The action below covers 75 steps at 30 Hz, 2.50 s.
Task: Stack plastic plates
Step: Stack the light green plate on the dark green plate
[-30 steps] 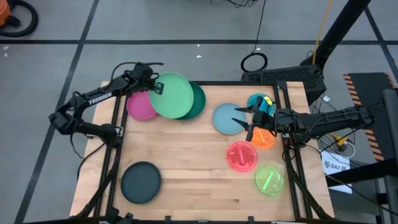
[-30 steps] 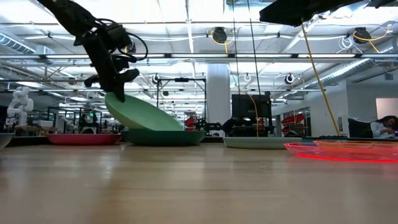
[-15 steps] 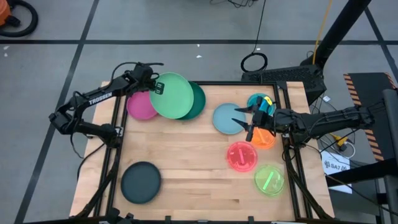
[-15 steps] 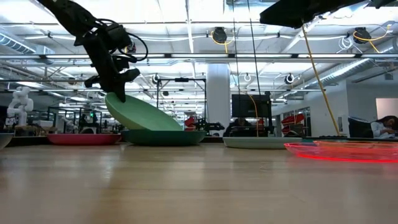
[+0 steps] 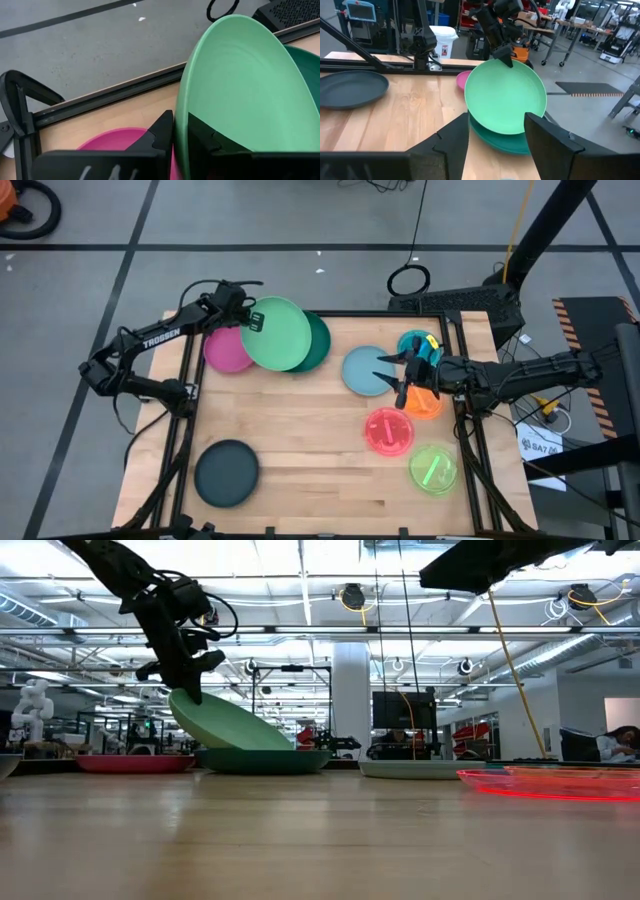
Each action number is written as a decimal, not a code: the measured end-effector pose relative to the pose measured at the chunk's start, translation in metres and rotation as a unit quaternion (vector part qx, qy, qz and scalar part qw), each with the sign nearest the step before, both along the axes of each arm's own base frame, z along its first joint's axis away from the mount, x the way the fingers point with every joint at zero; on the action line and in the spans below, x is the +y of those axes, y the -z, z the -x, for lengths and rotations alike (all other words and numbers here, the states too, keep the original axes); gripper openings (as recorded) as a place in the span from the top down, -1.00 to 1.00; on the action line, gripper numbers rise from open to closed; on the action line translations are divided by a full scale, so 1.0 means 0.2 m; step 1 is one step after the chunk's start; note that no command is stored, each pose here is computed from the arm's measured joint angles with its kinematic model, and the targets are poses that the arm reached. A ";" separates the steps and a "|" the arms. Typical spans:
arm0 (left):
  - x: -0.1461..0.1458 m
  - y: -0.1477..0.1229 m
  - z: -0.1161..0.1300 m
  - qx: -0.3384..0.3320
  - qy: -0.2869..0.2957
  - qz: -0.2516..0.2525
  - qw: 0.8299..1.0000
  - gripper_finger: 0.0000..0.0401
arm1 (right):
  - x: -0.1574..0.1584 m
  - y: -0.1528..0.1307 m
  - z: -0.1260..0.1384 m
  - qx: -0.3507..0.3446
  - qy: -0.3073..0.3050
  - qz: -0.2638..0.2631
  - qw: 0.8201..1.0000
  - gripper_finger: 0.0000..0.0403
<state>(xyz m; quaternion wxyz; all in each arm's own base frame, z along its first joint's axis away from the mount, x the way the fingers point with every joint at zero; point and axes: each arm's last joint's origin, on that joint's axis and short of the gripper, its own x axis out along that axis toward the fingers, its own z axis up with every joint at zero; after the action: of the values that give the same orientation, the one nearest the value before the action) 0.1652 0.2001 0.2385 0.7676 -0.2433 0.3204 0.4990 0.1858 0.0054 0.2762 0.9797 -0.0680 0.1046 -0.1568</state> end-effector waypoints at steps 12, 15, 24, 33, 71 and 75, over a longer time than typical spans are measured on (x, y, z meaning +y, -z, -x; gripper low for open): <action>0.00 0.00 0.00 -0.001 -0.002 0.002 1.000 0.81 | 0.00 0.01 0.00 0.006 0.002 -0.010 1.000 0.09; 0.00 0.00 0.00 -0.001 -0.002 0.002 1.000 0.81 | 0.00 0.01 0.00 0.006 0.002 -0.010 1.000 0.09; 0.00 0.00 0.00 -0.002 -0.001 -0.001 1.000 0.81 | 0.00 0.01 0.00 0.006 0.002 -0.010 1.000 0.09; 0.00 0.00 0.00 0.002 0.001 0.001 1.000 0.81 | 0.00 0.02 0.00 0.011 0.002 -0.010 1.000 0.09; -0.04 0.00 -0.04 0.019 0.042 -0.005 0.999 0.76 | 0.00 0.02 -0.01 0.011 0.003 -0.014 1.000 0.09; -0.04 0.00 -0.04 0.020 0.043 -0.006 0.999 0.55 | 0.00 0.02 -0.01 0.011 0.003 -0.014 1.000 0.09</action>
<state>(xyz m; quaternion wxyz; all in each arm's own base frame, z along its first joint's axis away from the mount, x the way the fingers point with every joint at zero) 0.1736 0.1919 0.2381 0.7833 -0.2148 0.3429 0.4720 0.1876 0.0056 0.2722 0.9789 -0.0553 0.1178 -0.1576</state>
